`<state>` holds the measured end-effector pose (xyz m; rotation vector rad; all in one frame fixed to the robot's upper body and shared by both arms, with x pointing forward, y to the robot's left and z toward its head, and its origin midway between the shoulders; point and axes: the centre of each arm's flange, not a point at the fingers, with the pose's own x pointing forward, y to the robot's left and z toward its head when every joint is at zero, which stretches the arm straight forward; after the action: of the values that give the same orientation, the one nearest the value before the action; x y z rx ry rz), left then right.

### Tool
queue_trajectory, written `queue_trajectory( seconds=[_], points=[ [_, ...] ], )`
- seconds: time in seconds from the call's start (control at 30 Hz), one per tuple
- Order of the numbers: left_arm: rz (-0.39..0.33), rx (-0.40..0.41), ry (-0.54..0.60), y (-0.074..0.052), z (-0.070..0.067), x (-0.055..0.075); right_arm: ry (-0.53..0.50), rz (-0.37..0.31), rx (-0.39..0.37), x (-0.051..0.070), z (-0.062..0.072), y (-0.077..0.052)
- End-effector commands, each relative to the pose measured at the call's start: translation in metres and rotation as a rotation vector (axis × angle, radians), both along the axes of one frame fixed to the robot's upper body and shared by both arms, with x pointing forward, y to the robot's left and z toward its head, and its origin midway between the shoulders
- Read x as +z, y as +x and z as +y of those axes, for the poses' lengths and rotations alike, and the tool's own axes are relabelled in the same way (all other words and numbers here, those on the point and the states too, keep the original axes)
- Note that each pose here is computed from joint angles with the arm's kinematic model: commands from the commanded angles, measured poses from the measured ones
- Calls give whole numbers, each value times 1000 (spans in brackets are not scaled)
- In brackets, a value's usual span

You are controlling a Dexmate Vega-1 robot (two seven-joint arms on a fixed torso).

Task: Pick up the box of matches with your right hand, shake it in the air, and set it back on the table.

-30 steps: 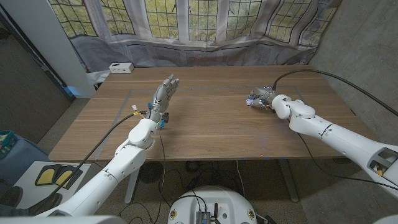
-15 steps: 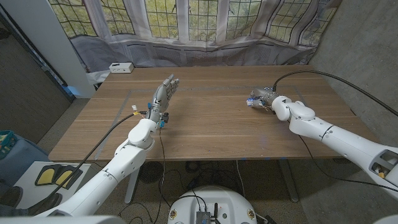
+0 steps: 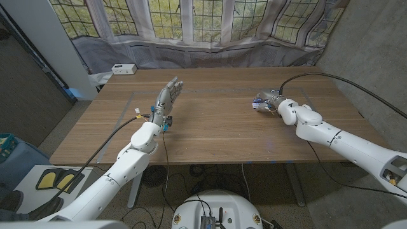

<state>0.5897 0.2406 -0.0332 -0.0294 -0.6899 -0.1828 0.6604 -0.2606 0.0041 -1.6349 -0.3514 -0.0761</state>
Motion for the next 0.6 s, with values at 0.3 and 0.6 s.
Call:
queue_trajectory(
  seconds=[0.3, 0.6],
  points=[
    [1, -7, 0, 0, 2, -1, 44, -29, 11, 9, 5, -18],
    [0, -12, -1, 1, 4, -1, 119, -66, 58, 19, 9, -35]
  ],
)
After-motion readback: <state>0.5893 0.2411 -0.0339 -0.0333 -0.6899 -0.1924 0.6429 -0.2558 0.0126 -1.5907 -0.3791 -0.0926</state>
